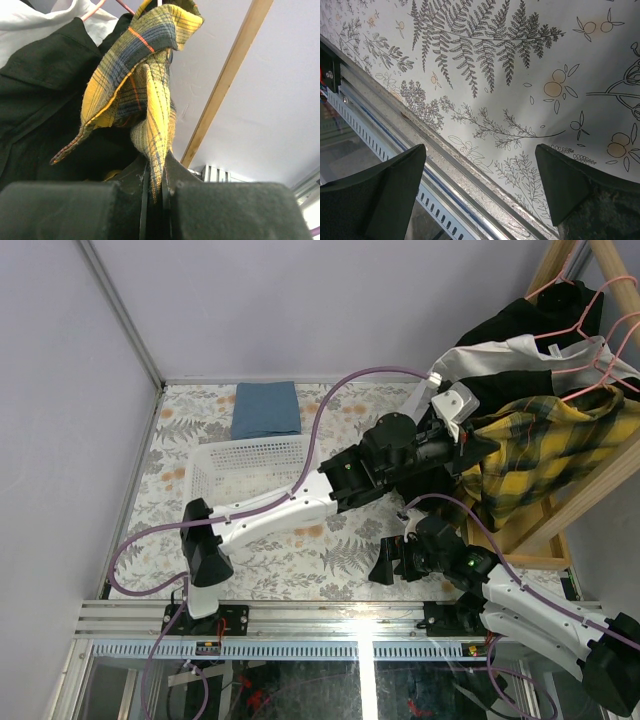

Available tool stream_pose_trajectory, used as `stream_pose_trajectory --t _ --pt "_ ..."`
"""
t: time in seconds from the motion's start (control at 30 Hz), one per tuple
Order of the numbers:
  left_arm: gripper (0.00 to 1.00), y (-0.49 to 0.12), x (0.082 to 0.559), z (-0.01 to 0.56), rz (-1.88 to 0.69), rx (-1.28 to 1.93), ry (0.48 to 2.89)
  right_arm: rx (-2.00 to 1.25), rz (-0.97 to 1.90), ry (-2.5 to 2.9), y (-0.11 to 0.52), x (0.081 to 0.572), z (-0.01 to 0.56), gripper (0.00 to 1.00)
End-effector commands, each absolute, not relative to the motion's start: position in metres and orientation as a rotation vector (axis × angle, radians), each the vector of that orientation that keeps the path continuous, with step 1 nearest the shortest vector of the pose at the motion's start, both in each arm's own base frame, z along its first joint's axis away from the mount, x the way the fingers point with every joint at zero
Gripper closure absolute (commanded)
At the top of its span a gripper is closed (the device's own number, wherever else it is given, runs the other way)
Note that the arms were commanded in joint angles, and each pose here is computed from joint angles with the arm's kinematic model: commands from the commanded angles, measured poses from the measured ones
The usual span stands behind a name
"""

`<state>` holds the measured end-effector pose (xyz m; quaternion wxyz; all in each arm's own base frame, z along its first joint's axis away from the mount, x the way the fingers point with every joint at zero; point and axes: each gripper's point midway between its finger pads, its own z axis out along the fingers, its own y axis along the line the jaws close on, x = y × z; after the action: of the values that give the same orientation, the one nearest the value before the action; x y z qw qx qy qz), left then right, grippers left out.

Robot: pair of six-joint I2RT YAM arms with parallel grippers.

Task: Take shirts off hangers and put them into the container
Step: Pick up the hanger from the clothesline.

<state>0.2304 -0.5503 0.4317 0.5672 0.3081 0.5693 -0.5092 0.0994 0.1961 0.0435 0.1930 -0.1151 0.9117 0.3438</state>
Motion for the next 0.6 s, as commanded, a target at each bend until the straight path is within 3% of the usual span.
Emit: stream_pose_trajectory --t 0.0,0.57 --pt "1.00 -0.527 0.234 0.503 -1.241 0.562 1.124 -0.308 0.966 2.519 0.200 0.107 0.056 0.01" --pt "1.00 -0.488 0.222 0.545 -1.302 0.485 0.977 -0.318 0.945 2.518 0.200 0.111 0.059 0.02"
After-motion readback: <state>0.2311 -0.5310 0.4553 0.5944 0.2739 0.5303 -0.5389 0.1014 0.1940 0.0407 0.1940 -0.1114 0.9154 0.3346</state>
